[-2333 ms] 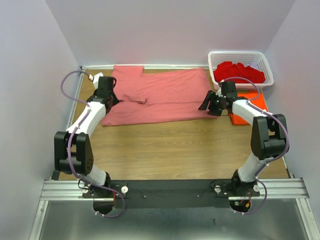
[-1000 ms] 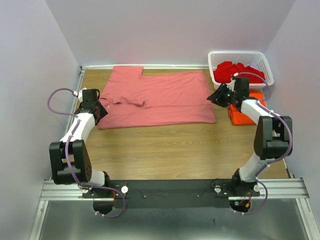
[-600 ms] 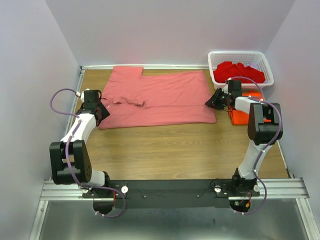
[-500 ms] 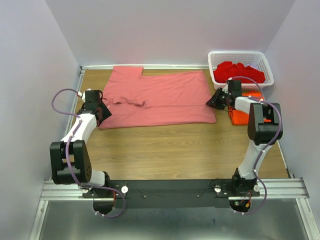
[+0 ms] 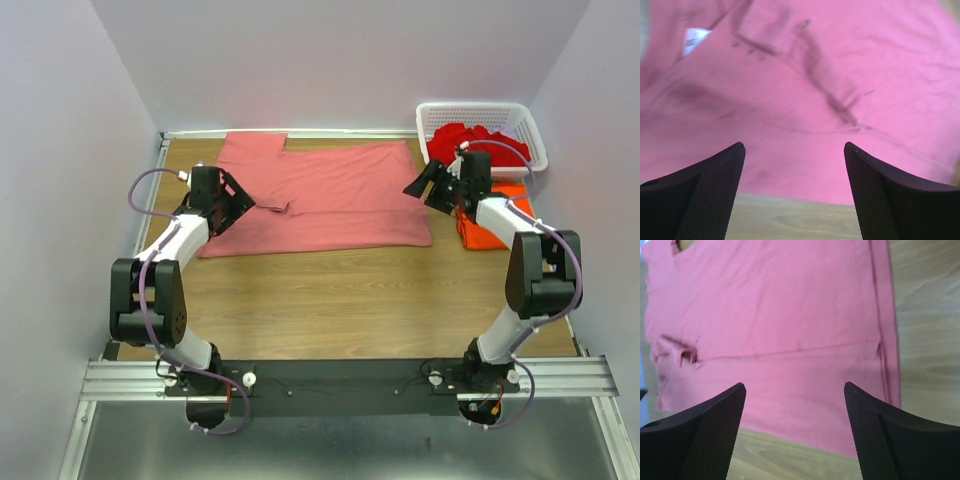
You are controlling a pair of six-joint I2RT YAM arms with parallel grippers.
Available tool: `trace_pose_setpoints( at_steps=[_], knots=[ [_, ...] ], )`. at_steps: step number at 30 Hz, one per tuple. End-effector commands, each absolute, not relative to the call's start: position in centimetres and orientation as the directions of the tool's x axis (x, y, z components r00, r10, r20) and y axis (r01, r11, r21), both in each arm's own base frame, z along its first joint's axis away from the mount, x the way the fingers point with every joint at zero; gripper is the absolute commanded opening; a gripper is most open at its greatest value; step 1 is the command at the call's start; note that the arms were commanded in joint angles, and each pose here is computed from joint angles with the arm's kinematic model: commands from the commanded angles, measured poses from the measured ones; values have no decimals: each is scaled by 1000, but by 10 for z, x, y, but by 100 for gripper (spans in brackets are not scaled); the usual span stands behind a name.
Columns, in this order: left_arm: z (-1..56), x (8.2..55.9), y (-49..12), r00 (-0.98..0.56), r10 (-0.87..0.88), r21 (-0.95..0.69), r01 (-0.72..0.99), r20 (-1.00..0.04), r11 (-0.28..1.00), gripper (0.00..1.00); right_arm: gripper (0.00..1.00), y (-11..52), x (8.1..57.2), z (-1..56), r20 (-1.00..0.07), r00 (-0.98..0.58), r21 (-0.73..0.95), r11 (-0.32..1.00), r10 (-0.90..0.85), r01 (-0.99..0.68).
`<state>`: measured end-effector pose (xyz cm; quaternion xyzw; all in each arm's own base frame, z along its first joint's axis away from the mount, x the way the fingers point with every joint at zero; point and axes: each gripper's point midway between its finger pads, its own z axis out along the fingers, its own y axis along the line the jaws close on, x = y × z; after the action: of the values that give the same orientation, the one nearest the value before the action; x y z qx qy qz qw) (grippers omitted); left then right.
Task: Fold and stack the t-shirts
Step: Fold the tshirt
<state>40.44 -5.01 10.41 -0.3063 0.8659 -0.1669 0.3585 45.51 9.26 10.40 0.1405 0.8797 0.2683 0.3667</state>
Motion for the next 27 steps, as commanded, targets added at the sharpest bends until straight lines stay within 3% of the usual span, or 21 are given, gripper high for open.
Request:
trace_pose_setpoints(
  at_steps=[1,5,15,27],
  knots=[
    [125,440,-70,-481,-725,-627,-382,-493,679,89,89,102,426,108,-549,-718,592,806,428,27],
    [112,460,-65,-441,-754,-628,-422,-487,653,89,95,102,408,118,-559,-717,588,808,417,11],
    [89,486,-37,-335,-758,-567,-512,-560,645,91,97,100,385,130,-588,-714,564,825,380,-25],
    [72,519,-33,-329,-744,-542,-526,-582,656,92,98,96,383,128,-591,-722,540,841,360,-22]
  ],
)
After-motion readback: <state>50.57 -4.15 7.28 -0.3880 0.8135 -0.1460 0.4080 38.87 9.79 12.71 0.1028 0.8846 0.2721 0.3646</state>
